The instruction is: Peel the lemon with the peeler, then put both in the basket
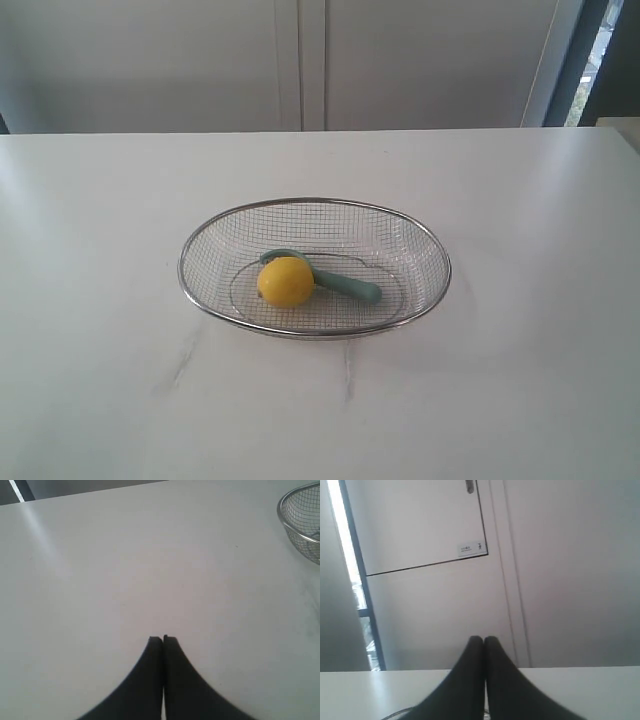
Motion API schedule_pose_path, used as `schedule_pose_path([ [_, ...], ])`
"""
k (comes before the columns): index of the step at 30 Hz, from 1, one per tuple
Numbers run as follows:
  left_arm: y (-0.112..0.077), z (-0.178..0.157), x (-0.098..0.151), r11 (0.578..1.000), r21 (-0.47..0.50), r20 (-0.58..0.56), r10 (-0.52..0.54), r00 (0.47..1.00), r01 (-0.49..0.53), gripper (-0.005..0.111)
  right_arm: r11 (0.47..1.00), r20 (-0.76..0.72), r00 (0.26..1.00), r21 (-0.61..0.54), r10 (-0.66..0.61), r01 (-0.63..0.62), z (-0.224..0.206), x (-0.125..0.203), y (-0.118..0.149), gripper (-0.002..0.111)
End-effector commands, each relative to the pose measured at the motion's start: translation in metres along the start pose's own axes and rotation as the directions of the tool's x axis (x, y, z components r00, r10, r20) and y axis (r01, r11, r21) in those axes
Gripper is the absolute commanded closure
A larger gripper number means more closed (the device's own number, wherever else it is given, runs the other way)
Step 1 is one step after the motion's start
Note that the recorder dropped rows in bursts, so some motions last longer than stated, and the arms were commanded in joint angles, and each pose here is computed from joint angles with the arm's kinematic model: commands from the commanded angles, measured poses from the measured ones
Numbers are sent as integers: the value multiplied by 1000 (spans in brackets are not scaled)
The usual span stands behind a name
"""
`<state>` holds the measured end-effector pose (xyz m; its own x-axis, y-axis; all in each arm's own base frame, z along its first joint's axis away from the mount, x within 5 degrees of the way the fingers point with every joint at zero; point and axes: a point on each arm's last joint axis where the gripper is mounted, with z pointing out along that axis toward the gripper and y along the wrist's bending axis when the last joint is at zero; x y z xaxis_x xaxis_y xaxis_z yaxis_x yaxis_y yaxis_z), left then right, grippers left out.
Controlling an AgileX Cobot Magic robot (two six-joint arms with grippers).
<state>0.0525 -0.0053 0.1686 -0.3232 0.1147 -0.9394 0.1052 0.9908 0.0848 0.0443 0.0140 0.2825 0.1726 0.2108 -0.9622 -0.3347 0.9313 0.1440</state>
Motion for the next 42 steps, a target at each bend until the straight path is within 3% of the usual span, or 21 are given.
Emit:
schedule_pose_path([
  [1, 0, 0, 0, 1000, -4, 8, 5, 1000, -5, 107, 994, 10, 998, 94, -61, 60, 1, 26, -8, 108],
  [7, 0, 0, 0, 1000, -5, 8, 10, 1000, -10, 107, 974, -97, 993, 211, -66, 85, -2, 63, -21, 108],
  [14, 0, 0, 0, 1000, -5, 8, 10, 1000, -10, 107, 937, -301, 944, 271, -138, 223, -9, 79, -29, 108],
  [19, 0, 0, 0, 1000, -5, 8, 10, 1000, -10, 107, 934, -433, 901, 310, -27, 177, -18, 93, -32, 108],
  [25, 0, 0, 0, 1000, -5, 8, 10, 1000, -10, 107, 936, -429, 903, 320, 6, 146, -19, 94, -31, 108],
  [33, 0, 0, 0, 1000, -5, 8, 10, 1000, -10, 107, 859, -376, 922, 498, 89, 120, -22, 92, -39, 108],
  [37, 0, 0, 0, 1000, -5, 8, 10, 1000, -10, 107, 870, -406, 913, 463, 38, 170, -21, 93, -38, 108],
  [42, 0, 0, 0, 1000, -5, 8, 10, 1000, -10, 107, 909, -419, 907, 391, 35, 146, -20, 94, -34, 108],
])
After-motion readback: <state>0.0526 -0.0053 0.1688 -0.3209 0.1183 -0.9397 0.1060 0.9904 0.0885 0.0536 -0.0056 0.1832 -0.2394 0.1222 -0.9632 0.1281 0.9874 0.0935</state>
